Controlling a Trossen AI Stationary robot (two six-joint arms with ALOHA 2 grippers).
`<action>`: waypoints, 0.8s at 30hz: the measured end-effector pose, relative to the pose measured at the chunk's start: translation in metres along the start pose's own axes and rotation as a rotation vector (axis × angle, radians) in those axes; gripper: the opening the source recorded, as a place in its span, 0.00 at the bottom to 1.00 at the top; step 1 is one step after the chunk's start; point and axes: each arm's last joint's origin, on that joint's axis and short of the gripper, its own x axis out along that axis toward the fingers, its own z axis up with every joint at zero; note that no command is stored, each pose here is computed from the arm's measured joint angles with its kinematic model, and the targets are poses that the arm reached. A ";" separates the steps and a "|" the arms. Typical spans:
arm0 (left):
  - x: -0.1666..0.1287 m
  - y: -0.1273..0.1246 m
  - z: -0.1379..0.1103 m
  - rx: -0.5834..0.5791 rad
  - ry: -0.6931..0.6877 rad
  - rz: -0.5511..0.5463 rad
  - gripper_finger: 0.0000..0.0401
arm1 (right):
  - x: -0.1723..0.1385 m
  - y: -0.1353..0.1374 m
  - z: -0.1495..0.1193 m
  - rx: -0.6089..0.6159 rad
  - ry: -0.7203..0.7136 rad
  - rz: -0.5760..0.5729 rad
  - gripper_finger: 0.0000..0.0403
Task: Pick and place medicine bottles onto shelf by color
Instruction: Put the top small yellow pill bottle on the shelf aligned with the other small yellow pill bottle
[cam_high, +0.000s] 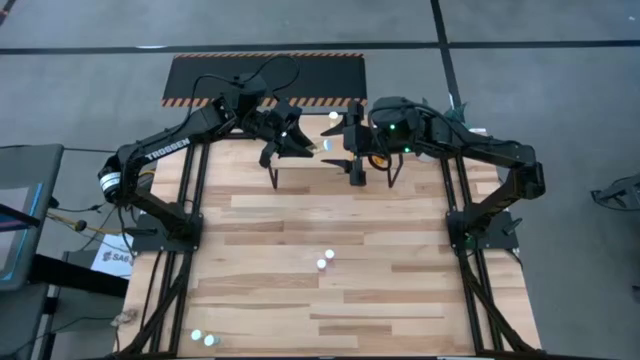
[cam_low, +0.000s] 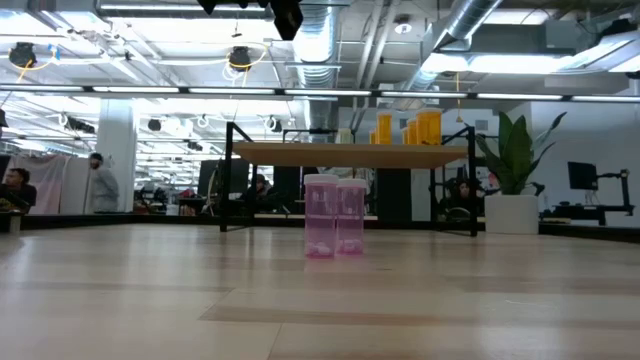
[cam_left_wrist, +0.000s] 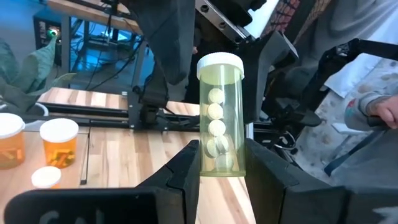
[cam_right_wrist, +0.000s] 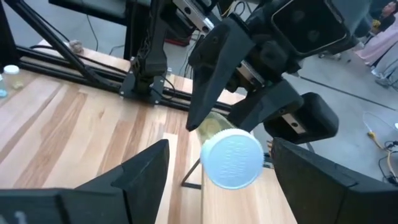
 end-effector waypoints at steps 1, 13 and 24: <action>0.000 0.000 0.000 -0.002 0.000 0.003 0.22 | 0.000 0.000 0.000 0.000 0.002 0.001 0.75; -0.008 0.007 -0.006 -0.017 0.040 0.040 0.22 | -0.004 0.000 0.001 0.002 -0.007 0.000 0.75; -0.008 0.006 -0.006 0.010 0.035 -0.011 0.22 | -0.004 0.000 0.001 0.002 -0.004 0.001 0.75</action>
